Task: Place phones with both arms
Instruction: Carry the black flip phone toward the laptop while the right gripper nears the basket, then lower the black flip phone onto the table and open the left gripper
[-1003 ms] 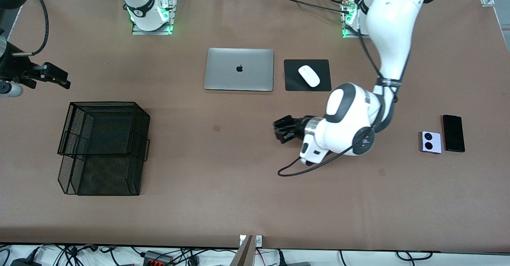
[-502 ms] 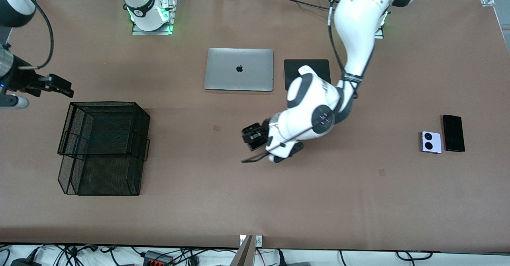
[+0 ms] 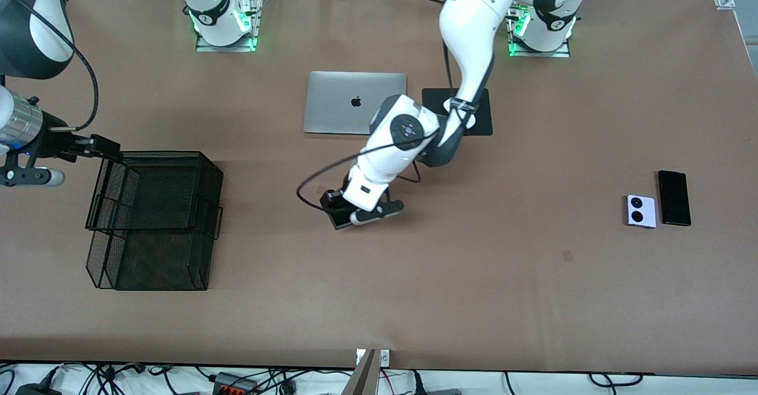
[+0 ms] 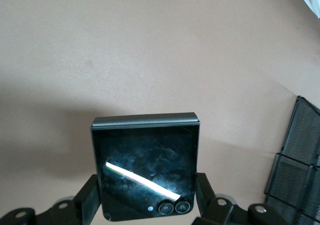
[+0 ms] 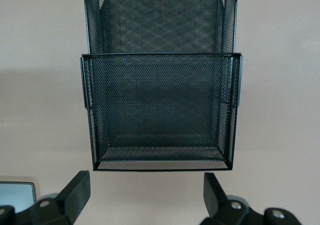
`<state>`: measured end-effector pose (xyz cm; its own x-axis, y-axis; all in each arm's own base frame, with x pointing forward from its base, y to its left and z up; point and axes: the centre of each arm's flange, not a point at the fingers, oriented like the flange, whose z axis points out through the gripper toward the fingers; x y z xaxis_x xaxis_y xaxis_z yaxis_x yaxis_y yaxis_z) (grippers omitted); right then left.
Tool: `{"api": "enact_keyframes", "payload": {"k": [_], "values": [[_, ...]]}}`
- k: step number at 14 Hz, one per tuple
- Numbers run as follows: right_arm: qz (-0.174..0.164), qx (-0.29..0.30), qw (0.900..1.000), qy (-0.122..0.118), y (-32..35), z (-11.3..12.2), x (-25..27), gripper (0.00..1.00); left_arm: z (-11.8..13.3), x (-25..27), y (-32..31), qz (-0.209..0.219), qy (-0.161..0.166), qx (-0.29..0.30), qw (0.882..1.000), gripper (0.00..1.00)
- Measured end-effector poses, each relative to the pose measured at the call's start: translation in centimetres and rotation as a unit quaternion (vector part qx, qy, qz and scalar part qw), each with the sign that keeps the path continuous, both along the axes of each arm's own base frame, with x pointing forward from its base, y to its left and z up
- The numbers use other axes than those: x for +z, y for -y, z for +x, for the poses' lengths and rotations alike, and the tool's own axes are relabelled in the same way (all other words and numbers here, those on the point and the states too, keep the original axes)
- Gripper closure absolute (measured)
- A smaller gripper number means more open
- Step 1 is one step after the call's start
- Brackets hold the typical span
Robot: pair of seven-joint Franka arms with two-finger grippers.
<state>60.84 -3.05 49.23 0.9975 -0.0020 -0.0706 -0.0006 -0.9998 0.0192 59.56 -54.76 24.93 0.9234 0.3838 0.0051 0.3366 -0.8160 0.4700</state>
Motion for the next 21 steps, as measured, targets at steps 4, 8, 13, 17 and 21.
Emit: {"api": "enact_keyframes", "payload": {"k": [4,8,13,17,21], "values": [[0.001,0.004,1.0,-0.013,-0.4,1.3,-2.4,0.0,-0.5,-0.7,0.6,0.041,0.054,-0.082,0.994,0.2],[0.001,0.004,1.0,-0.029,-0.4,2.7,-5.1,0.0,-0.8,-3.4,0.5,0.062,0.055,-0.109,0.991,0.2],[0.001,0.003,0.999,-0.052,-0.3,3.3,-8.2,0.0,-2.6,-3.9,2.3,0.064,0.054,-0.127,0.988,0.2],[0.001,0.003,0.999,-0.048,-0.3,3.4,-7.8,0.0,-3.5,-5.2,2.8,0.077,0.053,-0.142,0.985,0.2],[0.002,0.006,0.999,-0.046,-0.8,3.6,-7.6,0.0,-3.5,-6.2,2.6,0.086,0.054,-0.149,0.984,0.15]]}}
